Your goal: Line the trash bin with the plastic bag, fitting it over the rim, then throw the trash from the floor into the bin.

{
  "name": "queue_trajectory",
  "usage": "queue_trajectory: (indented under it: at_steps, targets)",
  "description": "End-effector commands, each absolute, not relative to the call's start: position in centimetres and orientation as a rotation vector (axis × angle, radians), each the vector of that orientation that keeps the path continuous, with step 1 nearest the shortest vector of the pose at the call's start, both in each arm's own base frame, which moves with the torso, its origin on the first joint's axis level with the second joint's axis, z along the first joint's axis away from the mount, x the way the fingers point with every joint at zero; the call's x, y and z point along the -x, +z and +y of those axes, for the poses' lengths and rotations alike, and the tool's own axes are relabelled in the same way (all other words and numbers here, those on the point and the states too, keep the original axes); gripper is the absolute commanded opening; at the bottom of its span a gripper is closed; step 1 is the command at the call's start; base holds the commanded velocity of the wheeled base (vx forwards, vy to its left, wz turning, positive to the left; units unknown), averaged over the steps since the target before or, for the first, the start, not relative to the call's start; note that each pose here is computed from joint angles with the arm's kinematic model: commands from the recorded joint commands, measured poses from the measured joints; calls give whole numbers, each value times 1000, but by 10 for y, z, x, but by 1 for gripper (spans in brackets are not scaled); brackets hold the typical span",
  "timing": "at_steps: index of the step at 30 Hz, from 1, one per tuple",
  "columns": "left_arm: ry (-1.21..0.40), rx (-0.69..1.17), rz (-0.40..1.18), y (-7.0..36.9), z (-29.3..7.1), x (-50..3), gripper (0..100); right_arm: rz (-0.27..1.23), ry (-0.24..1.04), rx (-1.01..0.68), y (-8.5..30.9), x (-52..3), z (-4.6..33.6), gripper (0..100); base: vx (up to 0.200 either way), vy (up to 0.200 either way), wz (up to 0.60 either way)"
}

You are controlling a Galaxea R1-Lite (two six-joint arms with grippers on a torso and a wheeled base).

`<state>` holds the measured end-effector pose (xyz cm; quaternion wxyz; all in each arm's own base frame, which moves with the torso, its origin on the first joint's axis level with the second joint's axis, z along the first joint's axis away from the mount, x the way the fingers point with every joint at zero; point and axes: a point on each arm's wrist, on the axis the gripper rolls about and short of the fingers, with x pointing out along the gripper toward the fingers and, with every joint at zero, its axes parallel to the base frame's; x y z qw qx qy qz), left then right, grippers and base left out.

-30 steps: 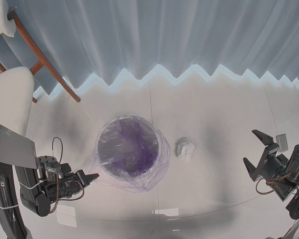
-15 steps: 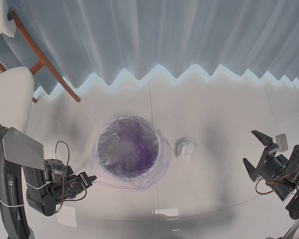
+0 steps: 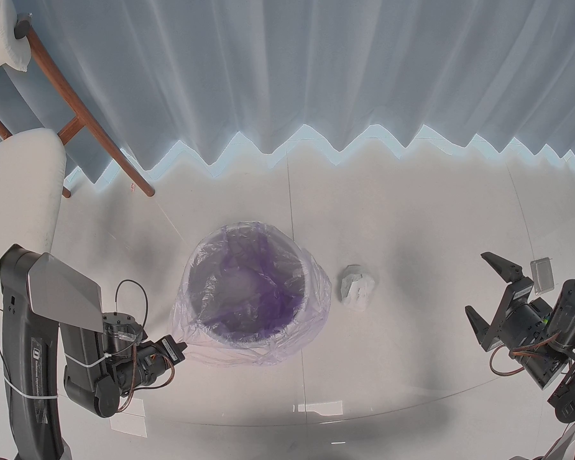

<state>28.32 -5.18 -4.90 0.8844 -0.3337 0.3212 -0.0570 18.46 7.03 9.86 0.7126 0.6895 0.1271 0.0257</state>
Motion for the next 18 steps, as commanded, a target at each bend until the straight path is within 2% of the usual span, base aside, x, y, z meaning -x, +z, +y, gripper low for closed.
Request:
queue_trajectory:
  at_steps: [1,18]
  targets:
    - [-78,675,647,-59,-58,-292,0,292,64,-1526,97,-181,71,100,0,0,0]
    - [-10,635,600,-70,-69,-302,0,291,68,-1505,97,-181,72,100,0,0,0]
